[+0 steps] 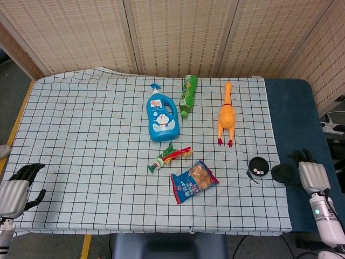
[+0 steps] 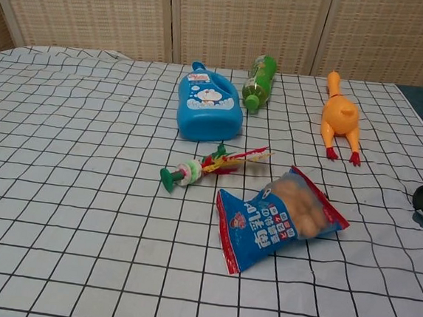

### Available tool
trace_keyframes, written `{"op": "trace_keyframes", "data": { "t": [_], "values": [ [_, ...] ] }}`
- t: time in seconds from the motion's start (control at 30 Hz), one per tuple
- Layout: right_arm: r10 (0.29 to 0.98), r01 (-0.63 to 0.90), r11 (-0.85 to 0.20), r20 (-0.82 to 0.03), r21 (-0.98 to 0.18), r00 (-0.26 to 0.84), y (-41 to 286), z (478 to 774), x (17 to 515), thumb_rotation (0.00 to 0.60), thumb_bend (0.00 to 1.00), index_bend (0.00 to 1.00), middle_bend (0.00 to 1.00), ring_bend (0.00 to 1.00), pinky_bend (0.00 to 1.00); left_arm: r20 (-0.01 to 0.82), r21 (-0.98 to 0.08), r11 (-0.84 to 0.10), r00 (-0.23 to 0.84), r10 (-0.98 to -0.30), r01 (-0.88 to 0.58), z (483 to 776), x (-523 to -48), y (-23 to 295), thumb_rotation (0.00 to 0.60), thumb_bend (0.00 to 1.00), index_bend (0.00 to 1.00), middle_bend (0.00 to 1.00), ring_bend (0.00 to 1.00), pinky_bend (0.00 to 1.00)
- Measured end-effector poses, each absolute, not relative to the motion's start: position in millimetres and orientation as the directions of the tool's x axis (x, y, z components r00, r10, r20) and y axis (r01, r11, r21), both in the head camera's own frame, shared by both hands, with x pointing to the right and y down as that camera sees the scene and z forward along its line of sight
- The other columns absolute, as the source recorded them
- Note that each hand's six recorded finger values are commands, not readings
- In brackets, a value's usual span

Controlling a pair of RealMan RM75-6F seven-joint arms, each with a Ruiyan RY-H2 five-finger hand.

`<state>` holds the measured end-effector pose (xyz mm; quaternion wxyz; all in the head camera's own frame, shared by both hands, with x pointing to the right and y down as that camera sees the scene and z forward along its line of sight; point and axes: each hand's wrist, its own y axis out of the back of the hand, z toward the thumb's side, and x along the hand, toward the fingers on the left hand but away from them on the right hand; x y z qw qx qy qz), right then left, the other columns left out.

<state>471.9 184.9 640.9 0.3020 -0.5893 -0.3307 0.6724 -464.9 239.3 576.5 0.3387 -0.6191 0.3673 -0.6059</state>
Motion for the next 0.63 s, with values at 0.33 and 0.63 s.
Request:
{"op": "trace_keyframes", "data": {
  "t": [0.33, 0.63],
  "values": [
    [0.886, 0.009, -0.460, -0.460, -0.888, -0.056, 182.1, 599.5, 453.1, 0.600, 0.10, 0.21, 0.11, 0.00, 0.28, 0.503, -0.863, -0.503, 0.003, -0.864, -0.039, 576.7, -462.9, 239.7, 0.600, 0.37, 0.17, 0.15, 0.14, 0.35],
    [0.968, -0.104, -0.249, -0.245, -0.963, -0.053, 188.5, 556.7, 444.8, 0.600, 0.10, 0.21, 0.11, 0.00, 0.17, 0.499, -0.866, -0.497, -0.020, -0.866, -0.050, 578.9, -470.4, 235.8, 0.600, 0.37, 0.17, 0.15, 0.14, 0.35]
  ]
}}
